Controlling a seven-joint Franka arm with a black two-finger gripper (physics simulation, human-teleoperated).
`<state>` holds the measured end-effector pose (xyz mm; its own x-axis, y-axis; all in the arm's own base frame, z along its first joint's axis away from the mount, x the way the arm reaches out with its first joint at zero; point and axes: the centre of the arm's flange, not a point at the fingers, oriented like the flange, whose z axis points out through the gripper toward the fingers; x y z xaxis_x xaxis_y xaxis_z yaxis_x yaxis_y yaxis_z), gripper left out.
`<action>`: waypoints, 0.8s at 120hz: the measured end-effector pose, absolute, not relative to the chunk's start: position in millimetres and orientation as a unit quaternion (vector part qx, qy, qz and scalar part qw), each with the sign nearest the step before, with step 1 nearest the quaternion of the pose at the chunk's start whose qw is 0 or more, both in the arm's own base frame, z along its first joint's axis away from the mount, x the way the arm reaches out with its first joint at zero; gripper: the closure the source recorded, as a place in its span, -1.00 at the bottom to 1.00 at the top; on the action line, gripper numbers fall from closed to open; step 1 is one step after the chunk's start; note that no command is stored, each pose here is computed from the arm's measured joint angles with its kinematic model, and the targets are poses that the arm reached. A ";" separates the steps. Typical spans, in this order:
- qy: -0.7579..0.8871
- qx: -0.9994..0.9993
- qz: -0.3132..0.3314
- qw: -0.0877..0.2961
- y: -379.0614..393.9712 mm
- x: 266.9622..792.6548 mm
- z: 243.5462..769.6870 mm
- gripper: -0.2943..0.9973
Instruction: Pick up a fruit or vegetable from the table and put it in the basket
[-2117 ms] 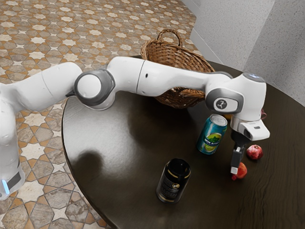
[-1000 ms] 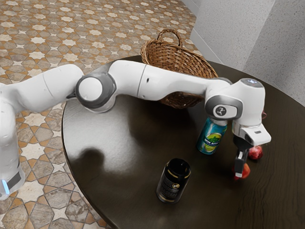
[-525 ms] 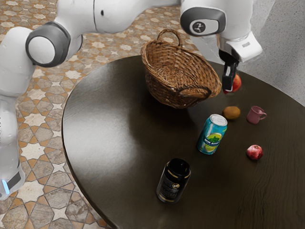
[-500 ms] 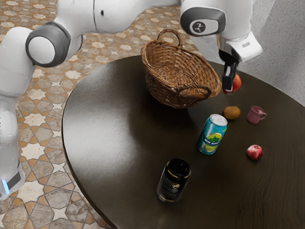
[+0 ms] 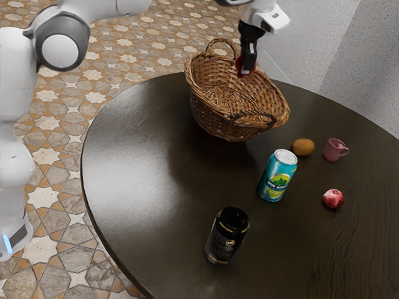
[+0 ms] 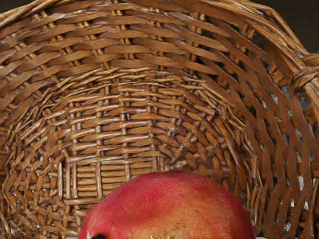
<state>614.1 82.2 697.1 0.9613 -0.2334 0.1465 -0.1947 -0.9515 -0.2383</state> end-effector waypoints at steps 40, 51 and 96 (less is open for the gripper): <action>0.070 -0.991 -0.063 0.094 139.6 615.6 672.9 -0.07; 0.068 -0.992 -0.061 0.089 141.9 615.6 670.8 -0.29; 0.142 -0.982 -0.048 0.114 -27.2 625.3 661.6 -0.53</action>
<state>625.3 -27.2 661.6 0.9549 -0.2904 0.0612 -0.2688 -0.9337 -0.2366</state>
